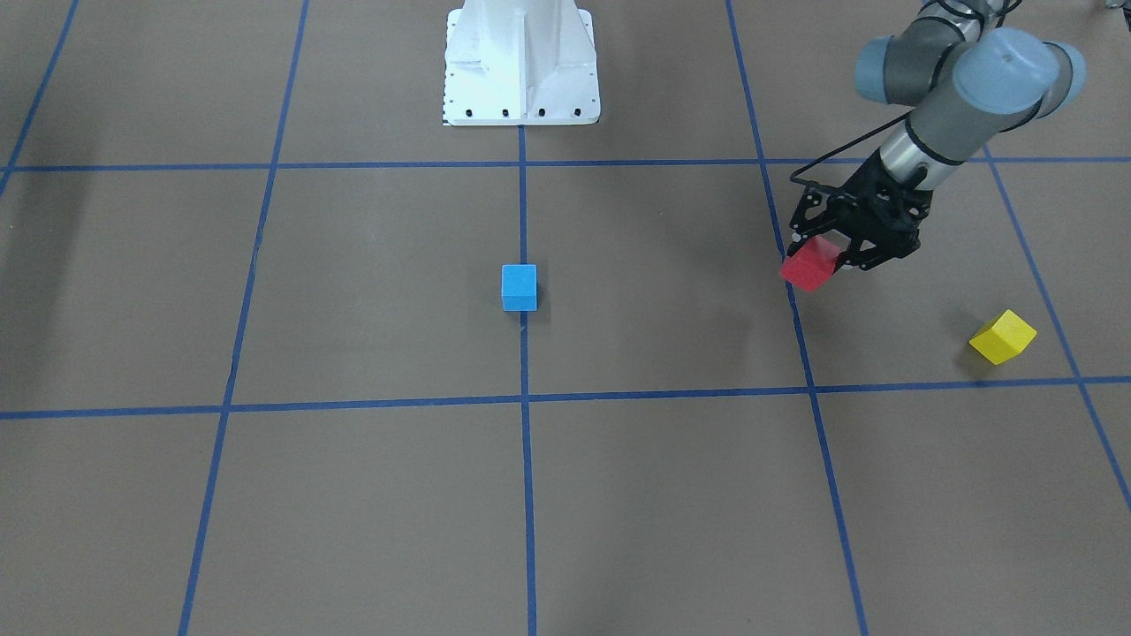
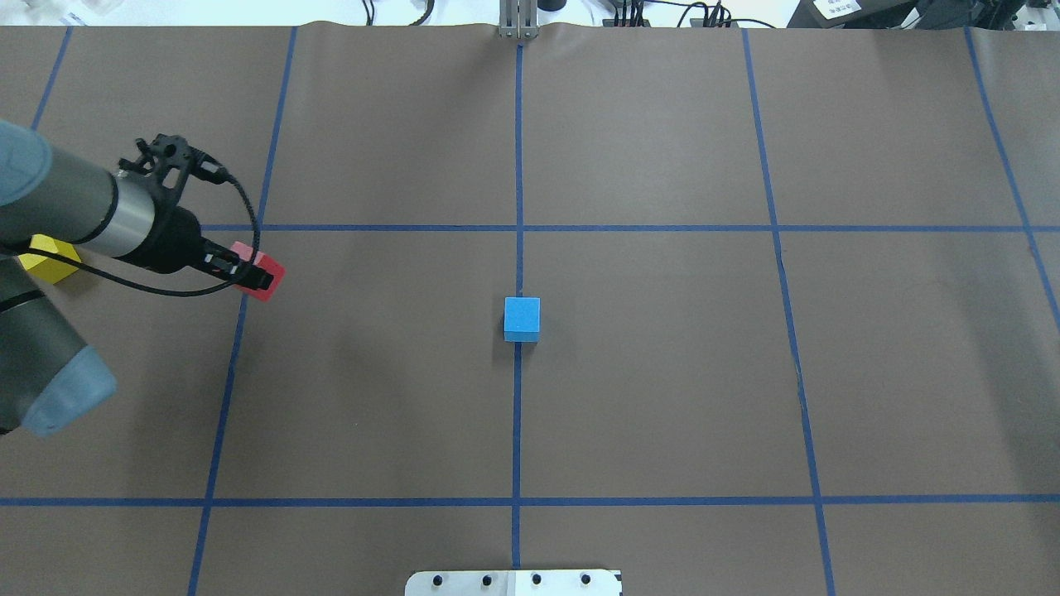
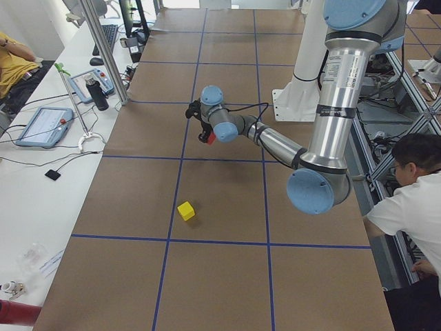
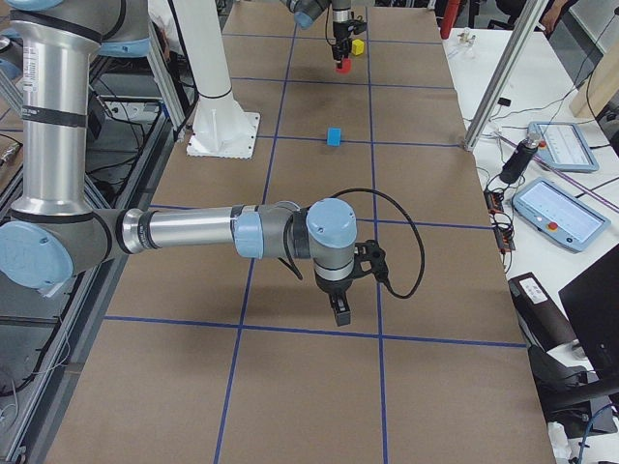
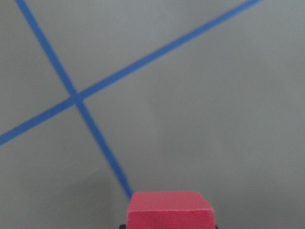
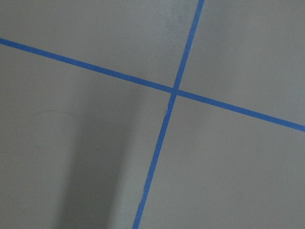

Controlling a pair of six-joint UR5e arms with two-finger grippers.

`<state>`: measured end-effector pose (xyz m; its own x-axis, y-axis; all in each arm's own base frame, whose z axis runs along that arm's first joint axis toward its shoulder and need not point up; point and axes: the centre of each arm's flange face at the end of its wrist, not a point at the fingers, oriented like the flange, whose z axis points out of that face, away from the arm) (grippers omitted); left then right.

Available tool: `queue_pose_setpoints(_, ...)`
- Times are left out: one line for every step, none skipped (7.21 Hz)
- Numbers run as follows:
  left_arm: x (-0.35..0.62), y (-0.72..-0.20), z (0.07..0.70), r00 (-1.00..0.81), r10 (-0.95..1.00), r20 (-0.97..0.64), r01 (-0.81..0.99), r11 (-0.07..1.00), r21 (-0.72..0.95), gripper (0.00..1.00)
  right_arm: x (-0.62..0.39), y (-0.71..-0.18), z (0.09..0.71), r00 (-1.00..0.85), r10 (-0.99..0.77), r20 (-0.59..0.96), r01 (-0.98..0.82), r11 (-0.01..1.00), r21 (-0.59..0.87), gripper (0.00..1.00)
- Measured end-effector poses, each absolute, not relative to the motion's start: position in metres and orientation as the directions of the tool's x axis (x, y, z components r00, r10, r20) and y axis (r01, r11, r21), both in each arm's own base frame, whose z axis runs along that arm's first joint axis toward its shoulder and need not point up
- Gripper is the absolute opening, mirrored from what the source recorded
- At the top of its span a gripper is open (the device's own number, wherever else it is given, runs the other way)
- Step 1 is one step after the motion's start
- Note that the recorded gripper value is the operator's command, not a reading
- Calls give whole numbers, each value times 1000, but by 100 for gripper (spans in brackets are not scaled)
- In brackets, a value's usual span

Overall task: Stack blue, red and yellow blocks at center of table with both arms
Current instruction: 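Carry the red cube with the left gripper over the blue cube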

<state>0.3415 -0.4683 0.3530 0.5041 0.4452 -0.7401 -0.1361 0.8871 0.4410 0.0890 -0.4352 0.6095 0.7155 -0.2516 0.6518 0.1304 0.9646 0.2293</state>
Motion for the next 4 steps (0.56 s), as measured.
queue_pose_setpoints(385, -468, 301, 532, 390, -752, -120, 913, 389, 0, 90, -432, 616, 718, -220, 660, 113, 973, 202, 100)
queue_pose_setpoints(427, -460, 243, 566, 329, -756, -105, 938, 330, 0, 91, -433, 617, 722, -183, 667, 85, 981, 176, 100)
queue_pose_setpoints(461, -451, 194, 594, 265, -760, -80, 959, 273, 0, 91, -434, 616, 725, -159, 670, 67, 985, 162, 100)
queue_pose_setpoints(493, -445, 159, 609, 208, -765, -48, 973, 226, 0, 91, -434, 616, 726, -148, 671, 58, 986, 155, 100)
